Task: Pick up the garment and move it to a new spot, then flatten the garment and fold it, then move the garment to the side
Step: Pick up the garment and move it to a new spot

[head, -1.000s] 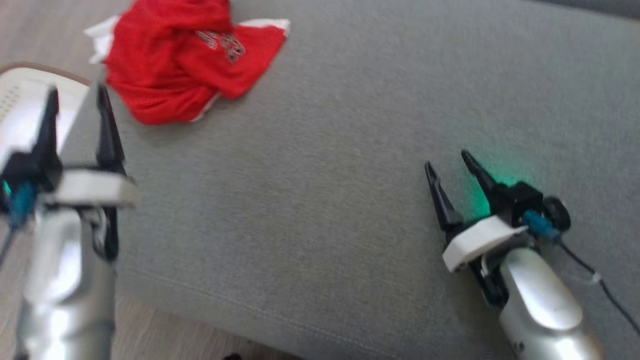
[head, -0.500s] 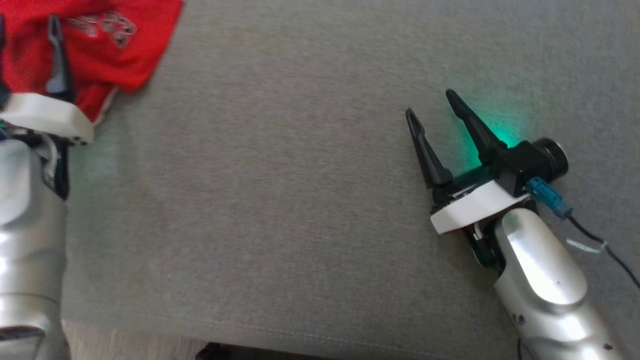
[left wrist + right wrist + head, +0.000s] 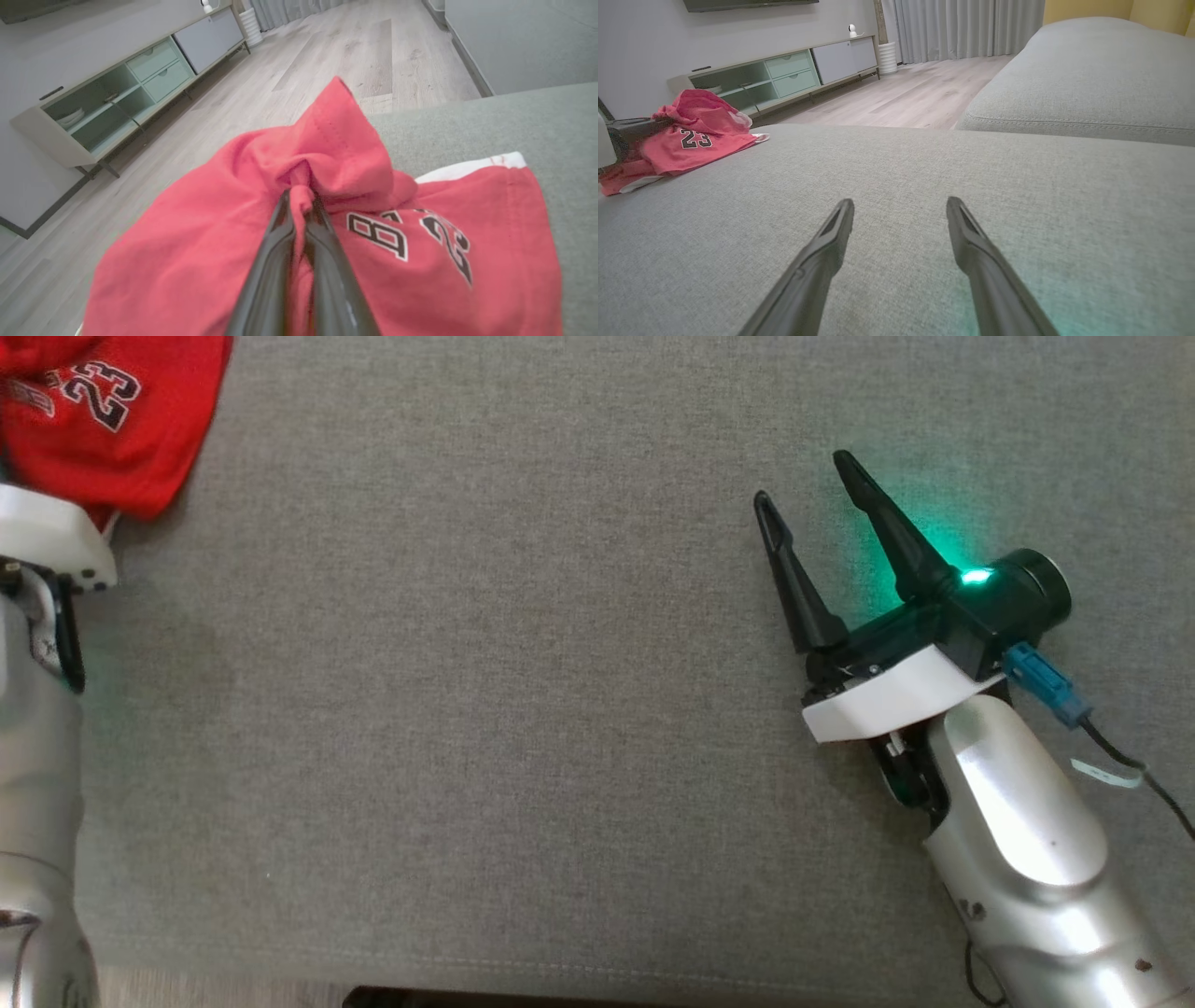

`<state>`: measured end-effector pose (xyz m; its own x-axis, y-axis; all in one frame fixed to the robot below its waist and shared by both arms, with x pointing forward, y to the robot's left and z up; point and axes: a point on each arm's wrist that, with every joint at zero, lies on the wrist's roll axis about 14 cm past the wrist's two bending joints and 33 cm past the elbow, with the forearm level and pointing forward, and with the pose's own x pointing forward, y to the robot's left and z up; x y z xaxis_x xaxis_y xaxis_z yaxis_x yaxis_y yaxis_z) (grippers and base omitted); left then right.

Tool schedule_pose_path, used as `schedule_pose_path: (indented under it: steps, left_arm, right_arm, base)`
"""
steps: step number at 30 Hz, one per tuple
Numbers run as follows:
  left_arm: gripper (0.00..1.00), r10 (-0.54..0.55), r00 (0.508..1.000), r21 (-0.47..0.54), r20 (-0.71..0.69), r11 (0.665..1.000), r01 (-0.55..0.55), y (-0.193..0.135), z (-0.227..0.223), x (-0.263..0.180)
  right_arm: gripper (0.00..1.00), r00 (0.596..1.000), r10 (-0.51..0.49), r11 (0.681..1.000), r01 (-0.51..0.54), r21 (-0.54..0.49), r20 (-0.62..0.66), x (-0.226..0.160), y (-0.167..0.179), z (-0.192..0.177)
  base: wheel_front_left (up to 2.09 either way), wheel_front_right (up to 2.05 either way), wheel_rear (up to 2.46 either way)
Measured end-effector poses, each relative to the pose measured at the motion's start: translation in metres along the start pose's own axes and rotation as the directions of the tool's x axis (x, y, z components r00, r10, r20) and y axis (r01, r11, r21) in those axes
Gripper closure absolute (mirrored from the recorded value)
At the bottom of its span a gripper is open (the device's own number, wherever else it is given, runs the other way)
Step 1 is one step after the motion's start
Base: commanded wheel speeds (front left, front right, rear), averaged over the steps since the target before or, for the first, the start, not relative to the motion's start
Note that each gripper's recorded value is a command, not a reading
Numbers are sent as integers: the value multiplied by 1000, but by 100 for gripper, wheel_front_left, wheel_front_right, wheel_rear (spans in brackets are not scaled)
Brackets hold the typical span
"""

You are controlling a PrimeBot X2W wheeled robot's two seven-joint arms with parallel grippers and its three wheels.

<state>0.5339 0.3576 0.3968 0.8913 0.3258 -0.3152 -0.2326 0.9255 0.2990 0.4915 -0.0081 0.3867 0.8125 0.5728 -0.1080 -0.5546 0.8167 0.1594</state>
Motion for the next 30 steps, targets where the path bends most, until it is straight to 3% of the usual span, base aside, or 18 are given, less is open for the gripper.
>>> schedule_pose_path:
  steps: [3,7,14,18,22,27,28,30]
  left_arm:
    - [100,-10,998,14,61,1000,10,-1,24,1]
    - [100,-68,960,40,272,997,60,-11,99,-5]
    - [100,-178,815,95,551,984,150,-33,213,-50]
    - [100,-256,719,113,647,964,242,-64,257,-82]
    - [100,-354,605,113,713,910,399,-123,290,-117]
    - [100,-481,489,101,728,780,617,-208,293,-165]
    - [100,-481,489,101,728,780,617,-208,293,-165]
    - [100,-530,458,91,714,719,689,-240,283,-183]
  right_arm:
    - [0,1000,-12,1000,12,3,2,-1,-2,3]
    - [0,999,-34,999,34,0,-6,-8,-5,8]
    - [0,997,-72,997,72,33,-12,-34,6,18]
    - [0,993,-113,993,112,45,17,-50,6,34]
    - [0,984,-177,984,175,45,37,-74,-5,45]
    - [0,961,-273,961,272,49,34,-114,-20,46]
    - [0,961,-273,961,272,49,34,-114,-20,46]
    - [0,950,-310,949,307,64,44,-128,-26,50]
  base:
    - [0,0,0]
    - [0,0,0]
    - [0,0,0]
    - [0,0,0]
    - [0,0,0]
    - [0,0,0]
    - [0,0,0]
    - [0,0,0]
